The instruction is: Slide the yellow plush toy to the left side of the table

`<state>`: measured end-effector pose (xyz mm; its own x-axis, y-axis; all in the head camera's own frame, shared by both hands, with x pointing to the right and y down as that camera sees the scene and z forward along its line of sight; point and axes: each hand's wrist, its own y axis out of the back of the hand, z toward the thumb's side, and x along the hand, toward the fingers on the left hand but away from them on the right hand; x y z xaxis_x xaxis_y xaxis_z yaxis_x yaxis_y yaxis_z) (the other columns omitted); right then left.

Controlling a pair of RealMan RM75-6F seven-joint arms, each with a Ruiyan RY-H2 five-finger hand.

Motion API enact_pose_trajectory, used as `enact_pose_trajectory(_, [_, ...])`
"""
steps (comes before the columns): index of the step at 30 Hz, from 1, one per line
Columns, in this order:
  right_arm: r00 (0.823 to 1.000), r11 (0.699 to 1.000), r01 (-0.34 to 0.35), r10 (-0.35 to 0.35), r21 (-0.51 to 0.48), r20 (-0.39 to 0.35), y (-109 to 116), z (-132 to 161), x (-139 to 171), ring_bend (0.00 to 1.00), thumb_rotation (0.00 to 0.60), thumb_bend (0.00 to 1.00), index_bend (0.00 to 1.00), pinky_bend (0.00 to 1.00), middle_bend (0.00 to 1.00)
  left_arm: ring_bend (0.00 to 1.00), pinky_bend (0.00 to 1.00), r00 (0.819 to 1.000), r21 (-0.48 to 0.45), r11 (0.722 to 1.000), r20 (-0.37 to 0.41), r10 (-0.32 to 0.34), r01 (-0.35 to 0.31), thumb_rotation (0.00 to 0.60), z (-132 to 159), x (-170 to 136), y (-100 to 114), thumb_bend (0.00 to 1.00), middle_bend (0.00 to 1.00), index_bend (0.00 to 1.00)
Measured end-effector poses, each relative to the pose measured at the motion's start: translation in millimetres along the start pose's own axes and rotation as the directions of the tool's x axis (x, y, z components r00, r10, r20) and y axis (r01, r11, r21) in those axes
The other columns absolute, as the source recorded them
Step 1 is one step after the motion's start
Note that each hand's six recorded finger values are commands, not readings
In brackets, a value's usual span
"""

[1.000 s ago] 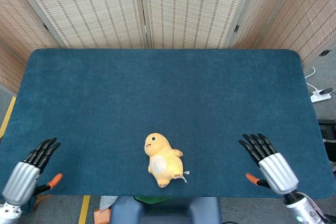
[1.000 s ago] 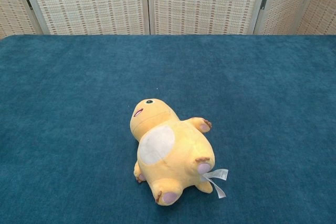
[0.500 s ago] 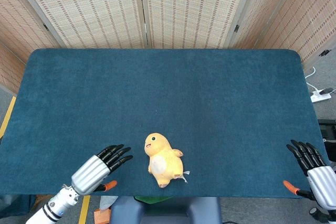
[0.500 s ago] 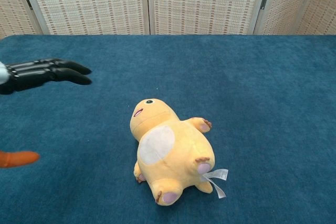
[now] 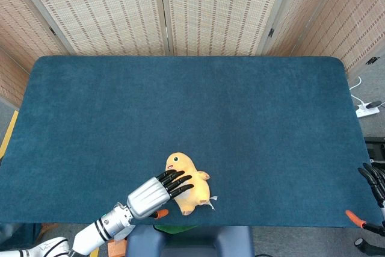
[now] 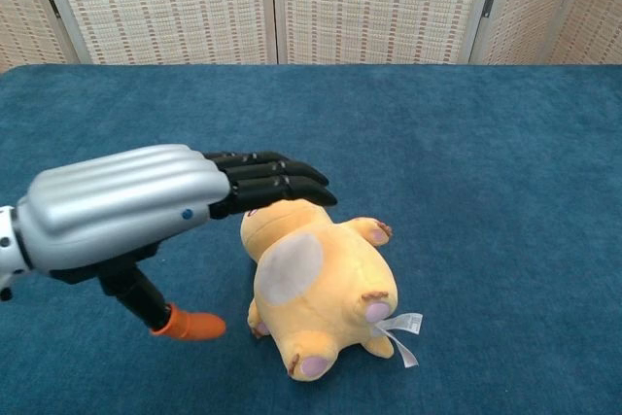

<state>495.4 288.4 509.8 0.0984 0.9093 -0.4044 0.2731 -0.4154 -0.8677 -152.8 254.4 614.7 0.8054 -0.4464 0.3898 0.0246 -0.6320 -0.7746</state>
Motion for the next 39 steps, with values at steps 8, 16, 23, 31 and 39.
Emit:
enact_pose_trajectory(8, [0.999,1.000,0.024,-0.024,-0.015,0.027,6.4,-10.9,5.6,0.00,0.600,0.13,0.00,0.00,0.00,0.00,0.16,0.997,0.010,0.997,-0.003,-0.080,0.080,0.600,-0.6,26.5,-26.3,0.21,0.10,0.16])
enact_pose_trajectory(16, [0.999,0.999,0.031,-0.030,-0.022,0.037,8.5,-14.5,7.3,0.00,0.600,0.13,0.00,0.00,0.00,0.01,0.24,0.987,0.026,0.988,-0.034,-0.154,0.155,0.600,-9.2,44.4,-53.9,0.22,0.10,0.19])
enact_pose_trajectory(23, [0.999,1.000,0.019,-0.018,-0.023,0.029,5.9,-12.0,7.3,0.00,0.600,0.14,0.00,0.00,0.00,0.40,0.81,0.994,0.064,0.992,-0.031,-0.106,0.108,0.600,-4.1,49.4,-54.4,0.33,0.45,0.42])
enact_pose_trajectory(31, [1.000,1.000,0.005,-0.005,-0.023,0.016,3.5,-8.6,8.3,0.00,0.600,0.14,0.00,0.00,0.00,0.66,1.00,0.997,0.101,0.993,-0.025,0.068,-0.065,0.600,-4.9,49.6,-48.4,0.55,0.78,0.72])
enact_pose_trajectory(39, [1.000,1.000,-0.005,0.006,-0.019,0.007,1.1,-4.3,10.0,0.00,0.600,0.14,0.00,0.00,0.00,0.70,1.00,0.980,0.115,0.973,0.020,0.200,-0.201,0.600,-3.4,38.5,-38.0,0.60,0.83,0.73])
